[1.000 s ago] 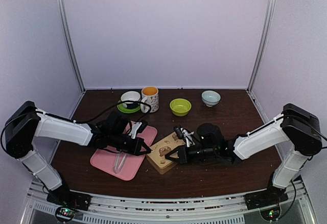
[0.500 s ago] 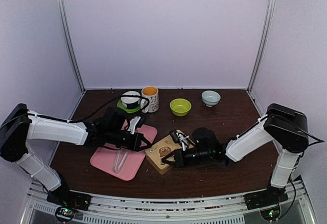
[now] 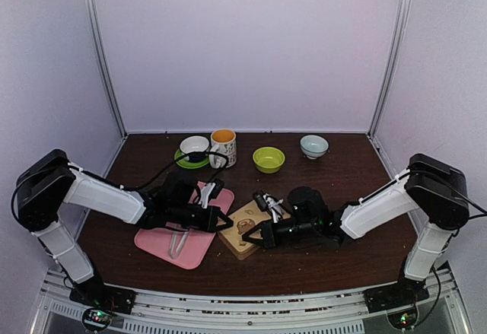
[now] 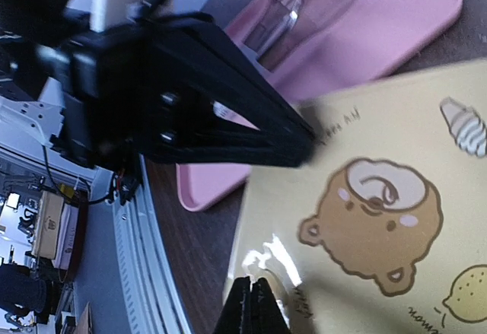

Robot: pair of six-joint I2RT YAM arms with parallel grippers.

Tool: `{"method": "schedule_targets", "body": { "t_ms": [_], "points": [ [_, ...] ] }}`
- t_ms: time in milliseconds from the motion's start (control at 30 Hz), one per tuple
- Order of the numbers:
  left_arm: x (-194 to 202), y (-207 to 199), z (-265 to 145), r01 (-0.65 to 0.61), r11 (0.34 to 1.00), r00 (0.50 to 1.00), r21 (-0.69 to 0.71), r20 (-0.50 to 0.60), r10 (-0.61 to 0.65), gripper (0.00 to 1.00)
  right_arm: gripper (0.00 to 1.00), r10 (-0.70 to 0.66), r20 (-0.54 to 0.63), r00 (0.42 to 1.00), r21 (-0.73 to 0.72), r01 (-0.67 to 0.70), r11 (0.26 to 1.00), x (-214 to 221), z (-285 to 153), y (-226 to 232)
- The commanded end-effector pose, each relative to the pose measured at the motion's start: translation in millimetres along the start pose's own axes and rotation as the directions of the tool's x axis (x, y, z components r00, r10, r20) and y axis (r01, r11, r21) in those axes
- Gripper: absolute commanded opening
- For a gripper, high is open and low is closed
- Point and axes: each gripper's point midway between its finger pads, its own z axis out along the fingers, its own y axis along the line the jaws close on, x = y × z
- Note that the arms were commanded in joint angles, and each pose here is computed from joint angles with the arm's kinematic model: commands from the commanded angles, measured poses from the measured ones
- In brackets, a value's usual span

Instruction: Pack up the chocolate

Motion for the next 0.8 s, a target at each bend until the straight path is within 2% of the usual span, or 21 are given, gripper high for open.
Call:
{"method": "schedule_targets", "body": {
  "t_ms": [0,233,367,500,600,767],
  "points": [
    [9,4,-7,0.000,0.999,1.000,-0.054,-0.031,-0.001,0.00,0.00,0.061,-0.057,0.996,0.080,-0.056,0.995,22,9,-36],
    [2,-52,-8,-0.145,0.989,0.989,0.006,-0.038,0.145,0.00,0.00,0.007,0.077,0.997,0.070,-0.012,0.997,-35,-36,-21],
    [8,-71,3,-0.150,0.987,0.988,0.054,-0.039,0.152,0.00,0.00,0.000,0.139,0.990,0.127,-0.018,0.992,-56,-65,-39],
    [28,-56,26,-0.111,0.992,0.989,0.057,-0.096,0.116,0.00,0.00,0.029,0.165,0.986,0.158,-0.056,0.986,-54,-75,-68],
    [39,-46,37,-0.084,0.995,0.987,0.045,-0.131,0.089,0.00,0.00,0.061,0.146,0.987,0.181,-0.088,0.980,-39,-66,-95],
    [23,-57,24,-0.109,0.993,0.990,0.039,-0.088,0.112,0.00,0.00,0.139,0.130,0.982,0.189,-0.162,0.969,-18,-51,-128]
  ]
}}
